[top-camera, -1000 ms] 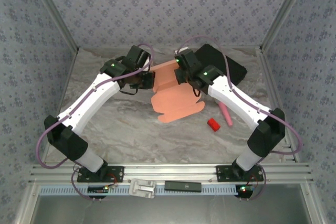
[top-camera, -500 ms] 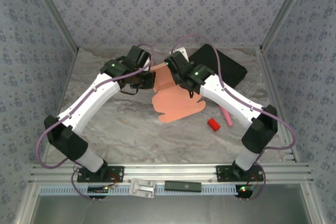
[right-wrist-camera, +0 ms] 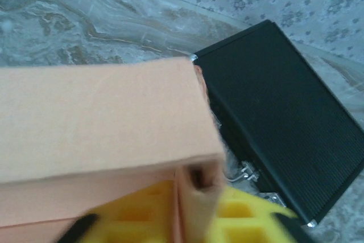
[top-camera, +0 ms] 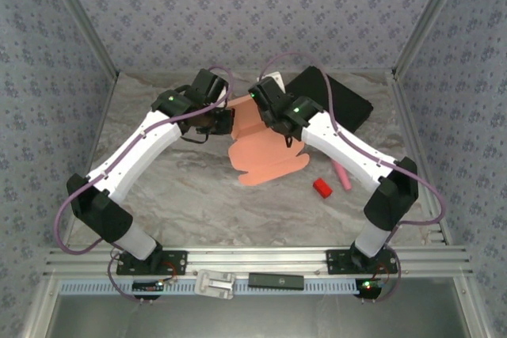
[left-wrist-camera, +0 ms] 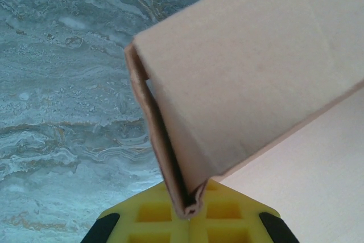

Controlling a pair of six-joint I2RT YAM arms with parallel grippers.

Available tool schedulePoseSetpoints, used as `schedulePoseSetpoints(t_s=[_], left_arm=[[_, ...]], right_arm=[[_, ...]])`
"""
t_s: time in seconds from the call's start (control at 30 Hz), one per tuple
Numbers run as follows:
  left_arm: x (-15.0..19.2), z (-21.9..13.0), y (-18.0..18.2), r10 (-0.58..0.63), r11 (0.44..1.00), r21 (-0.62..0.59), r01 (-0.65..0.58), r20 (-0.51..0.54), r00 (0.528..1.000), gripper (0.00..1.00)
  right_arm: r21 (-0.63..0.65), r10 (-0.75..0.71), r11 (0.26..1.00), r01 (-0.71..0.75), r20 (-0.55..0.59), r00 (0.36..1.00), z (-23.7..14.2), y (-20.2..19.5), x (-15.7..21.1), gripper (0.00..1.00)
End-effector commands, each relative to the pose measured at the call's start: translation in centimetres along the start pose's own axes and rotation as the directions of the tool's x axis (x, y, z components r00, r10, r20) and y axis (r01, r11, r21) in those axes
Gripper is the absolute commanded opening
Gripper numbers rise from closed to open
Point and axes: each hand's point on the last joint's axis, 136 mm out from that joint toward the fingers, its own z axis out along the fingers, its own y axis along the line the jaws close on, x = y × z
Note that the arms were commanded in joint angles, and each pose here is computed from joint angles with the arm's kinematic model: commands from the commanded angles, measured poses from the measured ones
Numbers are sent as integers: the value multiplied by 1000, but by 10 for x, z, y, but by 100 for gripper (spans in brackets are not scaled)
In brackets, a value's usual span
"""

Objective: Fold the paper box

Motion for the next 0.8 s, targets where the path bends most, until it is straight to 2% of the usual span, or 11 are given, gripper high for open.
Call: schedulePoseSetpoints(t_s=[0.0,0.1,0.33,0.57,0.7,0.77], left_arm=[[-9,-16,-4,1,1000,23,-2,44,999,0],[-11,-16,-2,-6,1000,26,5,48,999,0],[-13,-15,0,-12,1000,18,12,50,999,0],[-12,-12,2,-13,1000,9,13,44,999,0],[-12,-11,1,-11,1000,15,10,41,999,0],[-11,-11,0,-9,1000,16,8,39,999,0]], right_arm=[[-111,26,994,-24,21,999,-25,-6,-11,35],[-177,58,983,-51,38,998,-37,-9,-17,43],[-226,109,970,-94,53,993,-50,-18,-16,47],[-163,60,985,-54,32,998,-40,-8,5,48],[-50,42,998,-42,-1,999,-24,-14,13,44],[-32,47,998,-46,3,999,-20,-14,12,34]])
